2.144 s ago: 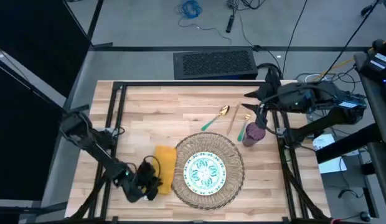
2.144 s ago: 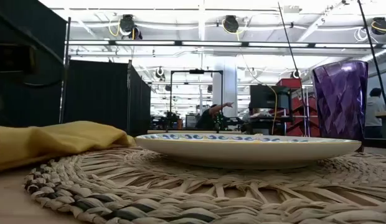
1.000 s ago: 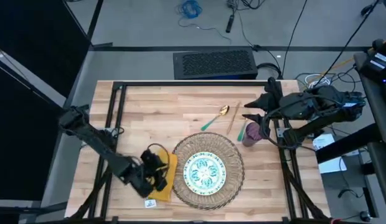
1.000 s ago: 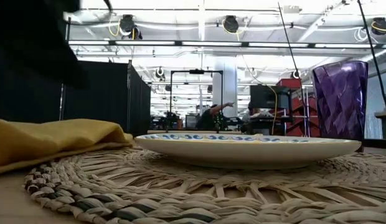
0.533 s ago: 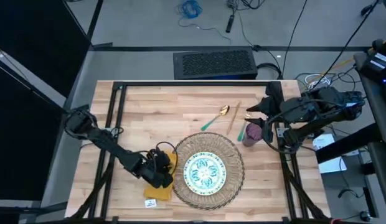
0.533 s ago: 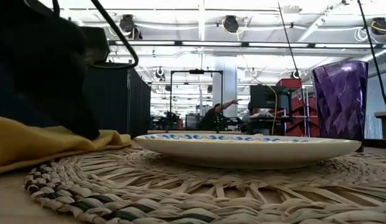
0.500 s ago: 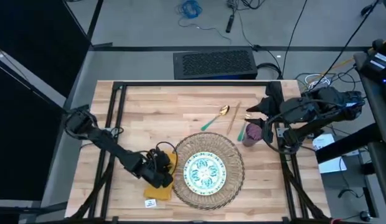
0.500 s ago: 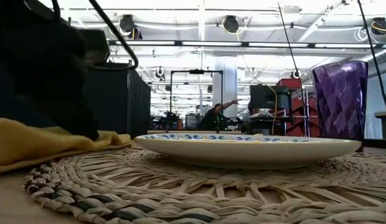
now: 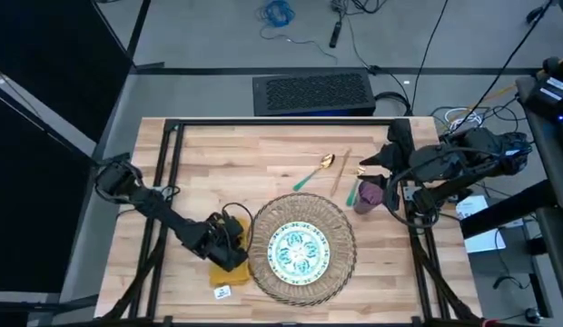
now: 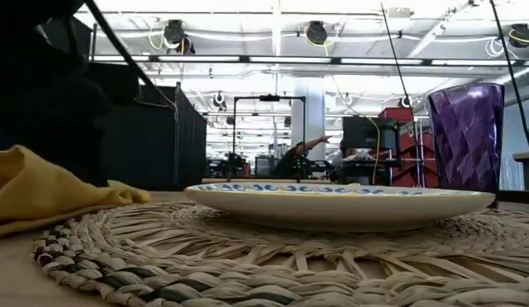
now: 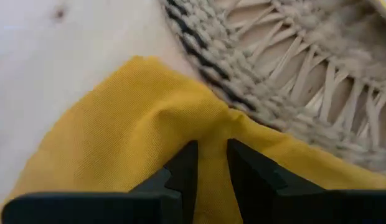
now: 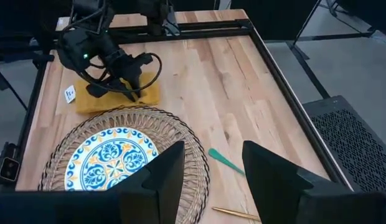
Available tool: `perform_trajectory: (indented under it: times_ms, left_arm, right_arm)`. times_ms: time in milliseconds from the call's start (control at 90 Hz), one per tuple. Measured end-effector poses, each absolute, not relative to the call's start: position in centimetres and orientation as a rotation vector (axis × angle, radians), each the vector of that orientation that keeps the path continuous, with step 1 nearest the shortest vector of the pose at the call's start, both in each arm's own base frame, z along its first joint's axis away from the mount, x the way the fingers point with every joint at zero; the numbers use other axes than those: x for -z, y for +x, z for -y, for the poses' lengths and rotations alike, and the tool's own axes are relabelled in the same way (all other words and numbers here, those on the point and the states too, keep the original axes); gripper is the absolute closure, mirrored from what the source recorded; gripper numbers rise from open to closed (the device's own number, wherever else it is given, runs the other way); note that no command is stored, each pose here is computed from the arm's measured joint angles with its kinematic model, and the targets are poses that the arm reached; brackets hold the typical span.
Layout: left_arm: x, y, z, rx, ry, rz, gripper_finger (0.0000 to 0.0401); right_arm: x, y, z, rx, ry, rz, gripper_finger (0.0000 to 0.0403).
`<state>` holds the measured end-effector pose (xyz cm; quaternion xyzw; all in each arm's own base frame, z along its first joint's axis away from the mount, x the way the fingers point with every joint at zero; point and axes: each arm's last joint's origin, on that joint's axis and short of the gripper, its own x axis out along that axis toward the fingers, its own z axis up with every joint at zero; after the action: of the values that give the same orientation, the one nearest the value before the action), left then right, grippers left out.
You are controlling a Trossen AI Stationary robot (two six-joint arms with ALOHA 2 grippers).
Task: Set table place
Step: Adjust the folded yellow table napkin
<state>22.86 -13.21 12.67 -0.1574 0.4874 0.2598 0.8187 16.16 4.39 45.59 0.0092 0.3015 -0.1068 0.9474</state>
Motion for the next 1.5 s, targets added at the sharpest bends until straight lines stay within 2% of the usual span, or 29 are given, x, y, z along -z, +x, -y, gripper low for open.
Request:
perform_trajectory:
  times_ms: [133,322,522,667,1011,1244,1500]
  left_arm:
    - [-13.0,22.8,13.2,-0.557,-0.312,-1.023,0.0326]
    - [-15.8,22.8,13.3,-0.519,-0.295,-0.947,0.0326]
    - [-17.7,22.4,14.7,-0.418,-0.397,-0.887,0.0326]
    - [-17.4,21.2,17.4,-0.335,-0.463,-0.887,0.0326]
    - [-14.1,19.4,20.6,-0.363,-0.518,-0.955,0.0326]
    - [-12.9,18.7,21.5,-0.356,-0.512,-0.999,0.0326]
    - [-12.7,18.3,20.6,-0.432,-0.441,-1.033,0.0326]
  right_arm:
    - [-45.6,16.2,-4.4,0.218,0.02,-0.614,0.0255]
    - [-45.6,16.2,-4.4,0.219,0.023,-0.613,0.0255]
    - [-45.6,16.2,-4.4,0.222,0.029,-0.612,0.0255]
    - [-45.5,16.1,-4.4,0.225,0.036,-0.617,0.0255]
    - [-45.5,16.1,-4.4,0.228,0.042,-0.616,0.0255]
    - [-45.5,16.2,-4.4,0.229,0.044,-0.616,0.0255]
    - [-45.6,16.2,-4.4,0.227,0.046,-0.609,0.0255]
